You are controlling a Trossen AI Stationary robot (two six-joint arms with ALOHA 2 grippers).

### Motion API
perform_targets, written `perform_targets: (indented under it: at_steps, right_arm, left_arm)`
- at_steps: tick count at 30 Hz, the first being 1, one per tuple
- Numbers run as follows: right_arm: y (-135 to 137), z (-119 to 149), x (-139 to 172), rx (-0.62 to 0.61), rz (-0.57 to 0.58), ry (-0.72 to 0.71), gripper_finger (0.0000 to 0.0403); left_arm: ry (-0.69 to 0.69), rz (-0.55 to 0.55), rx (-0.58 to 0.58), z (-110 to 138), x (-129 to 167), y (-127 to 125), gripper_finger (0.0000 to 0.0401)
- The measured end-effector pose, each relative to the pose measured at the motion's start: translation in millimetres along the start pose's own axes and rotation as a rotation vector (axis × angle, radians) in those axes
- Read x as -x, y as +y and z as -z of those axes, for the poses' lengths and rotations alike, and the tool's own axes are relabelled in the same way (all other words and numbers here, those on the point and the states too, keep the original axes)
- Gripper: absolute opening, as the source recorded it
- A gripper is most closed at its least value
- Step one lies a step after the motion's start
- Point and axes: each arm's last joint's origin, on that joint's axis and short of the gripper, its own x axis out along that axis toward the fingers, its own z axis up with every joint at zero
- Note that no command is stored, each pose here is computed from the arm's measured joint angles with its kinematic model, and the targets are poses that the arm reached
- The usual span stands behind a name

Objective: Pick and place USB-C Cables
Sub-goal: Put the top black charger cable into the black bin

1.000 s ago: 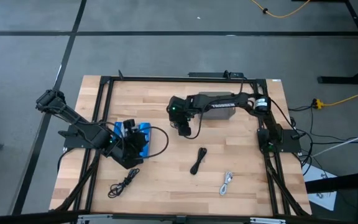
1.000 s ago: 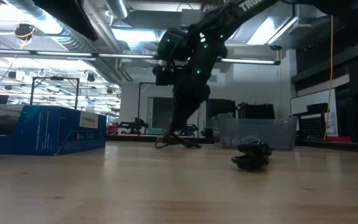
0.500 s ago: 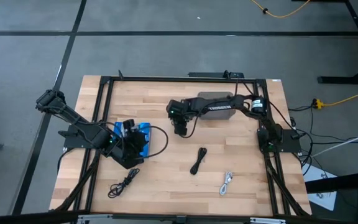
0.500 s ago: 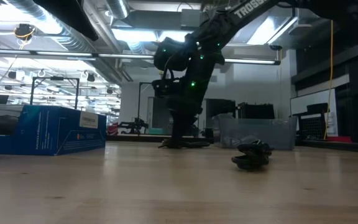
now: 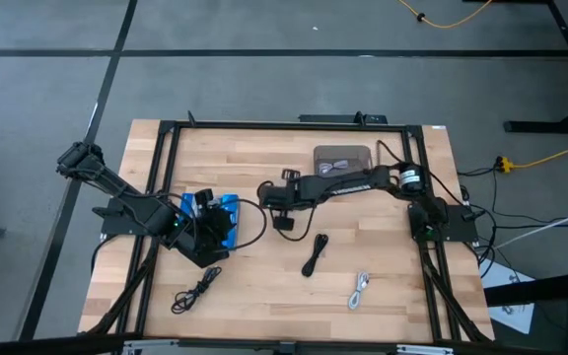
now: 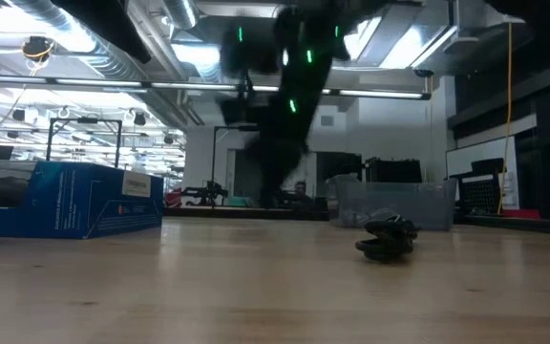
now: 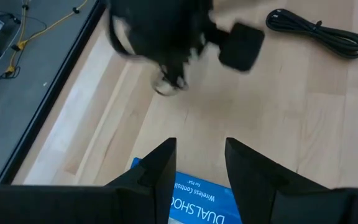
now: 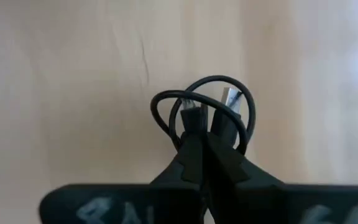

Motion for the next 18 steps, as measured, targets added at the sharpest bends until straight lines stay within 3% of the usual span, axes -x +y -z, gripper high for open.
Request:
perform_targets:
  at_steps: [4,9,14,18]
  right_arm:
    - [-3,-19,42,0.046,0.128,-0.087,0.0004]
    - [-25,-22,97,0.051,0.393,-0.079,0.0004]
    - [-61,11,132,-0.048,0.546,0.091,0.0004]
    - [-91,47,150,-0.207,0.617,0.23,0.0004]
  left_arm:
    - [-0.004,0.001,0.004,0,0,0,0.0131]
    - [-0.003,0.006,0.006,-1,0,0,0.0131]
    - [-0.005,0.008,0.009,-1,0,-1,0.0131]
    - [-0.007,0.007,0.009,-1,0,-1,0.0131]
